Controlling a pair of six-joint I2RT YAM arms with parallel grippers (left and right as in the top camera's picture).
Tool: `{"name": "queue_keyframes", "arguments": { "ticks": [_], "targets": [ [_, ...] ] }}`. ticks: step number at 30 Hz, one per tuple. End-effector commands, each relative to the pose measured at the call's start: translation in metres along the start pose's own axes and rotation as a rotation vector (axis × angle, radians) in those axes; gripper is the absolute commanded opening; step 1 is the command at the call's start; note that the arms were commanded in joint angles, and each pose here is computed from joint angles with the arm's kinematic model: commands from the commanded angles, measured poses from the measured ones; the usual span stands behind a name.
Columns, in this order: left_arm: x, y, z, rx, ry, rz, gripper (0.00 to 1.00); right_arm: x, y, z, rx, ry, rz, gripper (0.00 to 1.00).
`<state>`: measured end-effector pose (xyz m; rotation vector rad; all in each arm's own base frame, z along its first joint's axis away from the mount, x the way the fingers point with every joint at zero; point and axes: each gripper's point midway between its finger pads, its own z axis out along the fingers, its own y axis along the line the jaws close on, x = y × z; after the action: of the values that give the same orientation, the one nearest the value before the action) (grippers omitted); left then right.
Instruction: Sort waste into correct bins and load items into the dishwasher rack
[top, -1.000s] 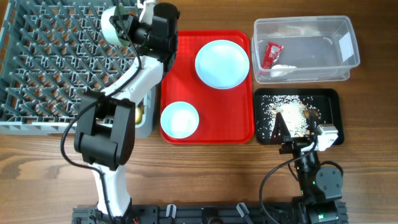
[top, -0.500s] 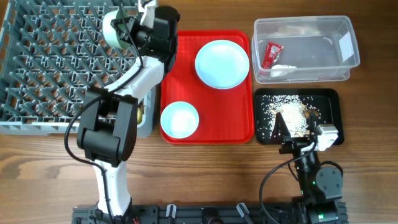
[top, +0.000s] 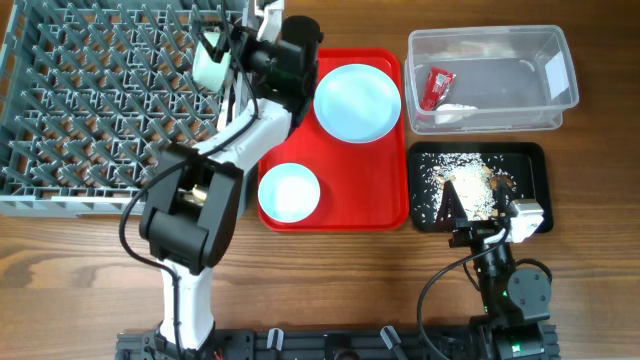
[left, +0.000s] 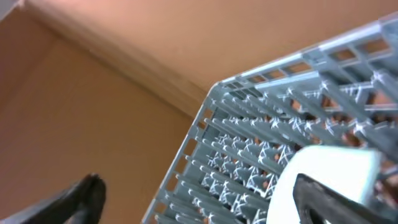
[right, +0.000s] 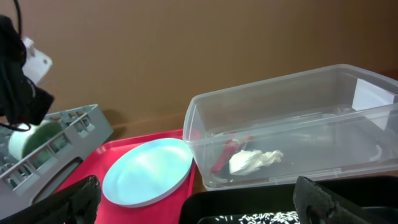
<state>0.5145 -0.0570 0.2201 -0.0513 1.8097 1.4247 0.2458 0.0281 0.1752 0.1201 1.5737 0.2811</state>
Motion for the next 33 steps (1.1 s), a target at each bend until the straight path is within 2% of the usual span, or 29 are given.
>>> {"name": "queue_keyframes", "arguments": {
  "ticks": [1, 4, 6, 11, 17, 23, 25, 33],
  "targets": [
    [-0.005, 0.035, -0.020, -0.082, 0.052, -0.104, 1.00, -0.004, -0.004, -0.001, 0.020, -0.021, -0.016, 1.00],
    [-0.016, 0.047, -0.041, -0.063, 0.026, -0.134, 1.00, -0.004, -0.004, -0.001, 0.020, -0.021, -0.016, 1.00],
    [-0.038, 0.071, -0.083, -0.001, -0.044, -0.205, 1.00, -0.004, -0.004, -0.001, 0.020, -0.021, -0.016, 1.00],
    [-0.060, 0.108, -0.141, 0.097, -0.136, -0.312, 1.00, -0.004, -0.004, -0.001, 0.020, -0.021, -0.016, 1.00],
    [-0.075, 0.168, -0.224, 0.290, -0.252, -0.566, 1.00, -0.004, -0.004, -0.001, 0.020, -0.021, -0.016, 1.00],
    [-0.073, 0.225, -0.290, 0.511, -0.320, -0.804, 1.00, -0.004, -0.004, -0.001, 0.020, -0.020, -0.016, 1.00],
    [-0.069, 0.233, -0.312, 0.570, -0.349, -0.802, 1.00, -0.004, -0.004, -0.001, 0.020, -0.020, -0.016, 1.00],
    [-0.053, 0.231, -0.388, 0.719, -0.514, -0.642, 1.00, -0.004, -0.004, -0.001, 0.020, -0.020, -0.016, 1.00]
  ]
}}
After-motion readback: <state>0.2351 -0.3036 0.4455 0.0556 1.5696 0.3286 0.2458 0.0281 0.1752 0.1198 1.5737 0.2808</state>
